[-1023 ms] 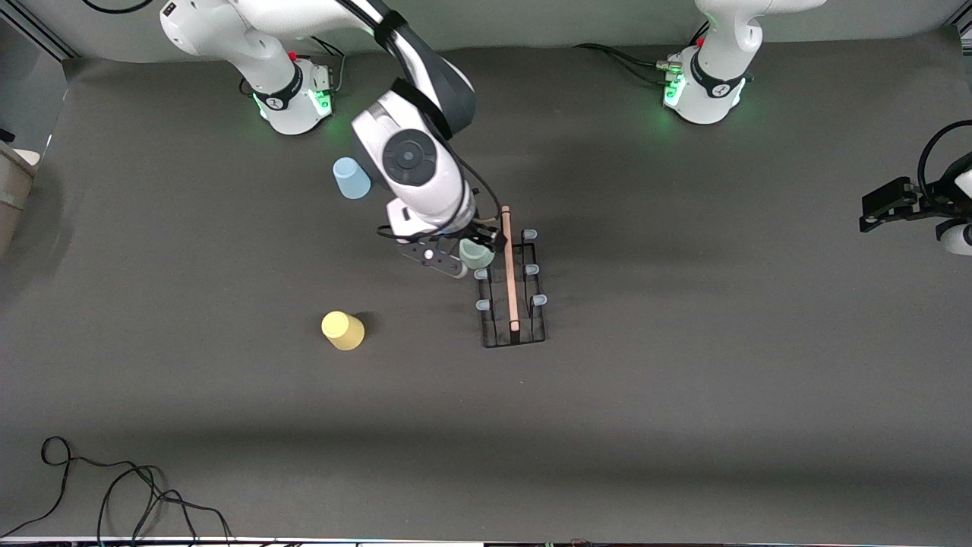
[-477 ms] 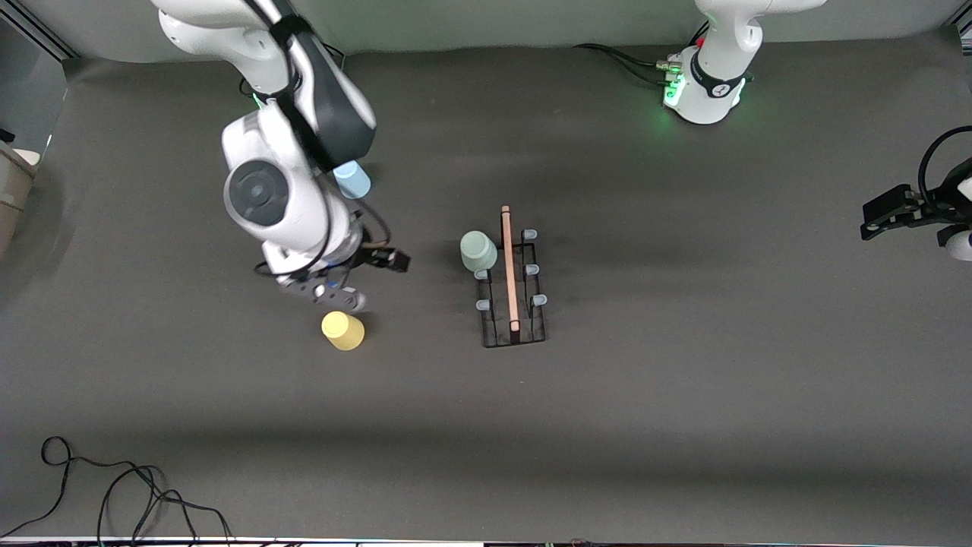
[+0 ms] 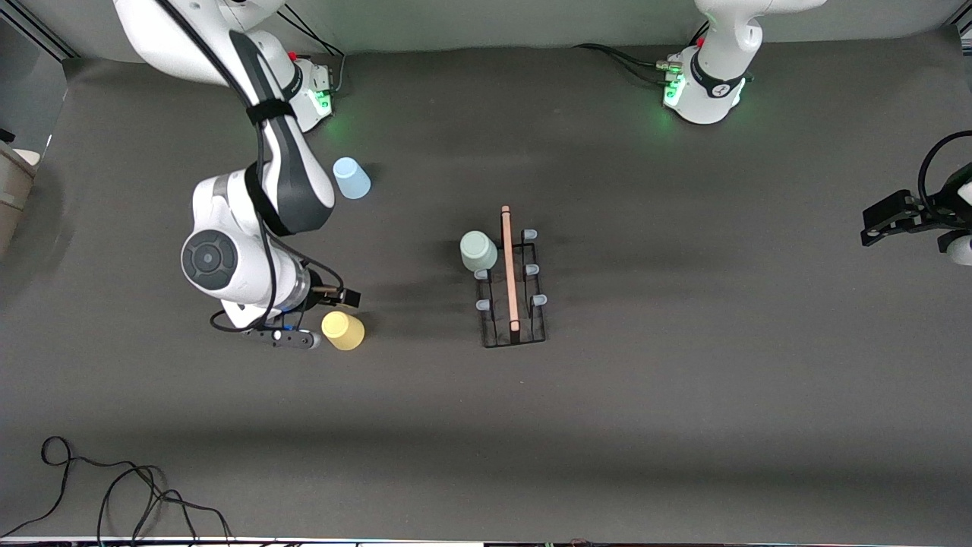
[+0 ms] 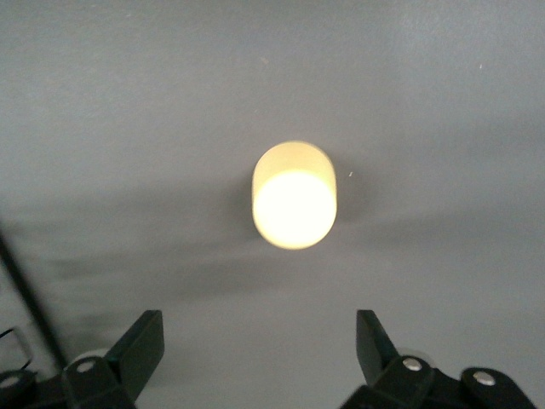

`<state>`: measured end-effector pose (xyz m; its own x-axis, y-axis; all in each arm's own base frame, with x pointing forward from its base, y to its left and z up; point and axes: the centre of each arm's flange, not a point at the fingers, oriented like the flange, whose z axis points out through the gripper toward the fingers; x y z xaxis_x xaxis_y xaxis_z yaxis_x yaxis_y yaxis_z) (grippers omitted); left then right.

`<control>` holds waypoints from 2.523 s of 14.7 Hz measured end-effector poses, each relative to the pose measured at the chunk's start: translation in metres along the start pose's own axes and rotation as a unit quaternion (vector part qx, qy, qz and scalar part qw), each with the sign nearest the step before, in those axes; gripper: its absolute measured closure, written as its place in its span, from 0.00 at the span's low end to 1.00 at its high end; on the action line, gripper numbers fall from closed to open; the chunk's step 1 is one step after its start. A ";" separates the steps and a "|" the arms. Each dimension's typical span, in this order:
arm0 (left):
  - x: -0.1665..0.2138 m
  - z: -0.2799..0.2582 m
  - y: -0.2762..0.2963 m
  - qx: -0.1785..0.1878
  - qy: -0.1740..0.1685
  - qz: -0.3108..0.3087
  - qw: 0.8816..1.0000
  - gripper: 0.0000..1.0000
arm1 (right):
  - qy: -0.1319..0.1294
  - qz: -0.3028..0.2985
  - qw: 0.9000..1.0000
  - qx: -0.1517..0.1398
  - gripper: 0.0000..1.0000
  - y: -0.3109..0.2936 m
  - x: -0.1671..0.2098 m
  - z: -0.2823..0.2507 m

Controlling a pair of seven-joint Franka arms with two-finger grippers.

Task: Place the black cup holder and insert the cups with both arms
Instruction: 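Move the right gripper to the yellow cup and grasp it, then carry the yellow cup with the right gripper to the holder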

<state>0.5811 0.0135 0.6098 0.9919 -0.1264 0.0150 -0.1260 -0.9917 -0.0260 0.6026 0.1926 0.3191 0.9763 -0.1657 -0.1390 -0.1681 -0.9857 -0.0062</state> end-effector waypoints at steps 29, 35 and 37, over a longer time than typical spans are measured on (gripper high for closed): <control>0.009 0.002 0.015 -0.019 0.007 -0.016 1.000 0.00 | 0.004 0.037 0.998 0.058 0.33 -0.009 0.005 -0.009; 0.010 0.004 0.016 -0.018 0.005 -0.016 1.000 0.00 | 0.032 0.104 0.990 0.088 0.33 -0.108 -0.028 -0.071; 0.011 0.006 0.014 -0.018 0.003 -0.017 1.000 0.00 | 0.041 0.122 0.987 0.096 0.33 -0.139 -0.037 -0.081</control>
<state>0.5903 -0.0019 0.6037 0.9955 -0.0919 0.0219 -0.0922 -0.9957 0.0108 0.6012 0.3331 0.4050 0.9104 -0.4061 -0.0789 -0.4137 -0.8943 -0.1703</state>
